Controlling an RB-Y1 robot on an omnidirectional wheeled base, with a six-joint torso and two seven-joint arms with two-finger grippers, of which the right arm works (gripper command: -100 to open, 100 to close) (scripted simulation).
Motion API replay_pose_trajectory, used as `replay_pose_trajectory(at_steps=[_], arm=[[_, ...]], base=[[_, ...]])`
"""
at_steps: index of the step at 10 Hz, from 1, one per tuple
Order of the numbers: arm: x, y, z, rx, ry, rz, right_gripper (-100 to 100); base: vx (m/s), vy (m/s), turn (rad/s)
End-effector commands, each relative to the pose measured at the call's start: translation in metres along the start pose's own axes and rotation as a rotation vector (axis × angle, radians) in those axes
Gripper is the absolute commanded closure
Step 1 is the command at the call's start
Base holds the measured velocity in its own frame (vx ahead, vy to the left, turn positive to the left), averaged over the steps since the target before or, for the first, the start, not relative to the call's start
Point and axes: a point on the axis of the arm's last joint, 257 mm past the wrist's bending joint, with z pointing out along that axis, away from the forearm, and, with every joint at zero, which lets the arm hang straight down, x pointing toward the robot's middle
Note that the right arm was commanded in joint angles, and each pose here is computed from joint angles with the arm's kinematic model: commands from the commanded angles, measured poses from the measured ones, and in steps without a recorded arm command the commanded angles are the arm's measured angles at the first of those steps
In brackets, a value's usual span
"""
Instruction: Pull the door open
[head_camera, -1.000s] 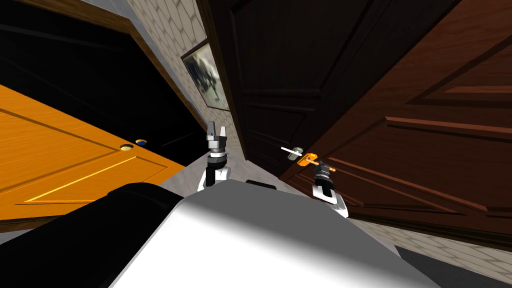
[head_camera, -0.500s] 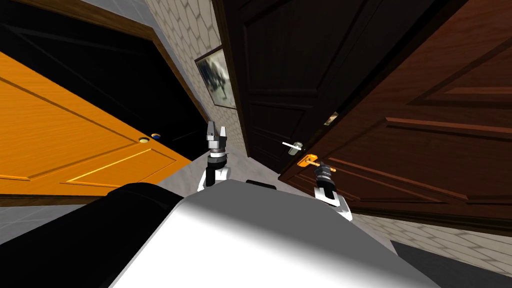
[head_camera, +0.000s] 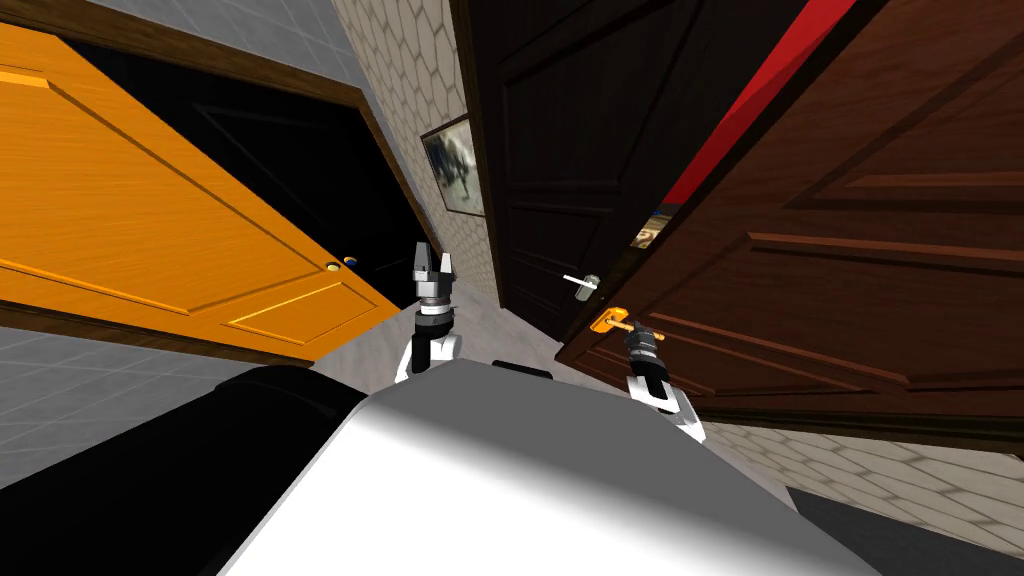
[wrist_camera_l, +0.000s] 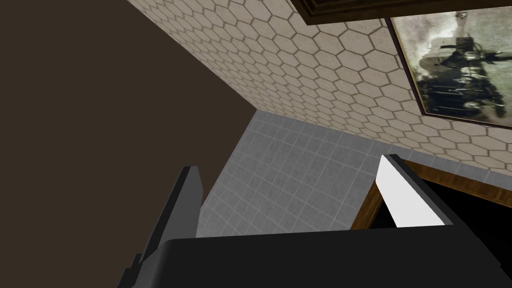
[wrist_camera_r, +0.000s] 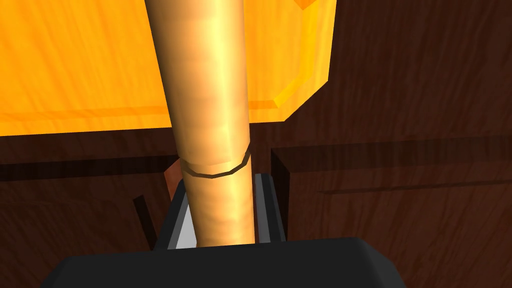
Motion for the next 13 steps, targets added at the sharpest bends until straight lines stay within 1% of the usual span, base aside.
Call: replay_pose_trajectory(at_steps=[1, 2, 6, 7, 10, 11, 12, 13], arm=[[0.000, 0.000, 0.0000, 0.000, 0.000, 0.000, 100], [0.004, -0.001, -0.0040, 0.000, 0.024, 0.001, 100], [0.011, 0.002, -0.0127, -0.006, 0.080, 0.001, 100], [0.014, 0.002, -0.0166, -0.007, 0.104, 0.001, 100], [0.022, 0.003, -0.0251, -0.006, 0.153, 0.005, 100], [0.016, 0.004, -0.0217, -0.005, 0.135, -0.001, 100], [0.017, 0.001, -0.0304, -0.002, 0.164, 0.001, 100], [0.018, 0.002, -0.0338, -0.004, 0.177, 0.001, 100]], base=[[-0.076, -0.025, 0.031], [-0.135, -0.052, 0.097], [-0.212, -0.042, 0.115], [-0.241, -0.051, 0.147], [-0.264, -0.072, 0.115], [-0.131, -0.031, 0.022], [-0.204, -0.020, 0.133], [-0.304, -0.062, 0.172]])
